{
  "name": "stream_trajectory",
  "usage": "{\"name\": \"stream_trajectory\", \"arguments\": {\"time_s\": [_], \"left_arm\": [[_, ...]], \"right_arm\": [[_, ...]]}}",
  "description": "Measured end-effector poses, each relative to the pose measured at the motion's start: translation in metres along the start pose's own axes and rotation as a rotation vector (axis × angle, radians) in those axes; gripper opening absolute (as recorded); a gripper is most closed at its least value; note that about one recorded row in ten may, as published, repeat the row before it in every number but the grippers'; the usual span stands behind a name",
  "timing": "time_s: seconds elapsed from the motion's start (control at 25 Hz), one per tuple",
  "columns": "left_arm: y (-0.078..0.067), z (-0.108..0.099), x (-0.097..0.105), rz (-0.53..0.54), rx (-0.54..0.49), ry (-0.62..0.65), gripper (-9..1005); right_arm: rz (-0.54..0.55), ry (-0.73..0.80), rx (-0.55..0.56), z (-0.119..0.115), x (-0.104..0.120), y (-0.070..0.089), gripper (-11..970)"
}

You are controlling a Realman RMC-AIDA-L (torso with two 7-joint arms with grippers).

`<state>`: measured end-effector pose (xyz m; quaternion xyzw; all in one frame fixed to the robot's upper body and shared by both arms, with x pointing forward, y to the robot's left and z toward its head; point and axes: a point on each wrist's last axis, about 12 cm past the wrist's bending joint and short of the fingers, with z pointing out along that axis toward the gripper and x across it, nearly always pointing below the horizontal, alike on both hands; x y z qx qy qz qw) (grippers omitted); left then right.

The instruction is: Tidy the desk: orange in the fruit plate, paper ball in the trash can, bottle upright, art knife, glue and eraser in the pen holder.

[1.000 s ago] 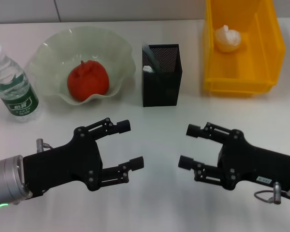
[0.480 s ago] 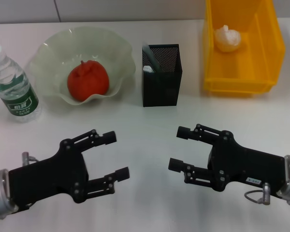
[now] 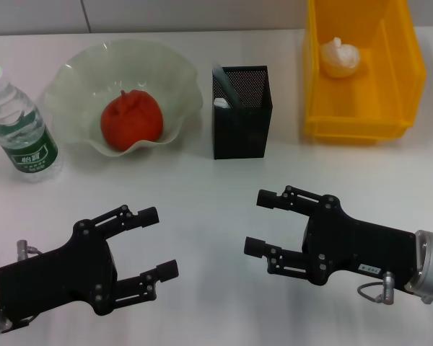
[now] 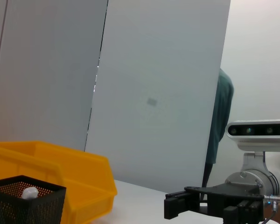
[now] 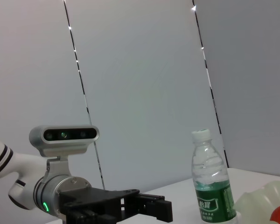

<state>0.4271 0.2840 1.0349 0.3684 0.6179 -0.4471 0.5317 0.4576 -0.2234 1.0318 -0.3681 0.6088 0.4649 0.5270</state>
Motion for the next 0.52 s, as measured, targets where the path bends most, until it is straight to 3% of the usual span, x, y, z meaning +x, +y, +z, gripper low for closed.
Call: {"name": "stream_trajectory", "arguments": {"time_s": [0.52], "left_arm": [[0.0019, 0.0041, -0.0021, 0.009, 0.010, -0.005, 802]], "right_arm": [[0.006, 0.008, 0.011, 0.0010, 0.0022, 0.0000, 742]]}}
